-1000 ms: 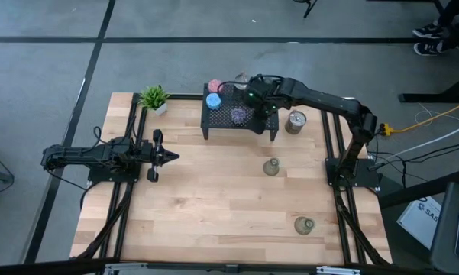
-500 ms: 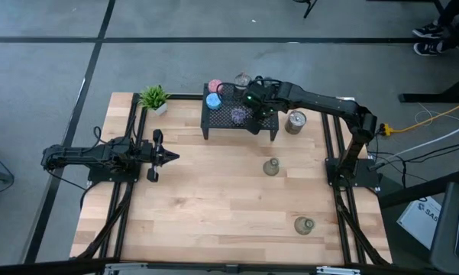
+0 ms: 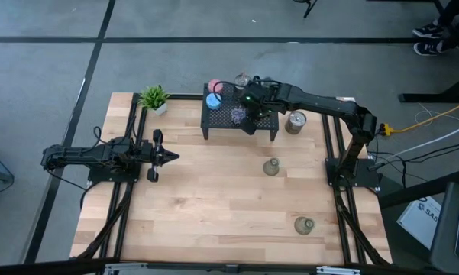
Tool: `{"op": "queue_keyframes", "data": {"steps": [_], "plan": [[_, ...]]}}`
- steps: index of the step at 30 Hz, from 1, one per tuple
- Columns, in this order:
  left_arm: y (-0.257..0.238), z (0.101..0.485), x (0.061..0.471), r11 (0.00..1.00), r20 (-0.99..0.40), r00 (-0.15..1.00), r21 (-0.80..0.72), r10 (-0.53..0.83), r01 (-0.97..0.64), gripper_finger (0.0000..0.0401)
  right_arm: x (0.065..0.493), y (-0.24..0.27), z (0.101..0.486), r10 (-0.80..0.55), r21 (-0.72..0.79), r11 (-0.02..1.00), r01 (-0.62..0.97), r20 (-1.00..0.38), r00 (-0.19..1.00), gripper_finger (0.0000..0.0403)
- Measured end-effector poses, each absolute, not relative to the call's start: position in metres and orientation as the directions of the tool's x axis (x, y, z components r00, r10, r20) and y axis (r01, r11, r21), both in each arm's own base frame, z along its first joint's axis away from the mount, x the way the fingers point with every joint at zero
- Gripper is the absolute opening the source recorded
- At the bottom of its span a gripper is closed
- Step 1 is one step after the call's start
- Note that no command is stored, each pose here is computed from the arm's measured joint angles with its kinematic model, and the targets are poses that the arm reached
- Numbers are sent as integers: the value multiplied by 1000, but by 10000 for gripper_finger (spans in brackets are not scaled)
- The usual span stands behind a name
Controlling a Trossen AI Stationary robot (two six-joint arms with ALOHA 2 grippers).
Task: Pick & Place candle stick holders
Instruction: Put the black patterned scented candle on the shelf
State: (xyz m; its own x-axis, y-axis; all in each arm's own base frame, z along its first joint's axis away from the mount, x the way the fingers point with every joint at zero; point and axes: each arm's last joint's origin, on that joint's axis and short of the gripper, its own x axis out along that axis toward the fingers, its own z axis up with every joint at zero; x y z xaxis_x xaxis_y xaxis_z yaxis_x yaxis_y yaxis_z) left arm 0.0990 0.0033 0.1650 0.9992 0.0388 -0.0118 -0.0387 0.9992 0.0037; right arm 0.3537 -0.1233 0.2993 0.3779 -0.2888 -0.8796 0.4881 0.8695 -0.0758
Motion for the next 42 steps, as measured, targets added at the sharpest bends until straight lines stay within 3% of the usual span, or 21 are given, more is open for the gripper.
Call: {"op": "queue_keyframes", "data": {"steps": [18,29,42], "plan": [[3,165,99,999,-12,999,4,39,-39,8,363,-129,271,-331,-125,797,591,-909,253,0],[3,165,99,999,-12,999,4,39,-39,8,374,-130,276,-286,-10,817,577,-875,390,0],[3,165,99,999,-12,999,4,39,-39,6,379,-131,279,-279,59,797,601,-846,453,0]]}}
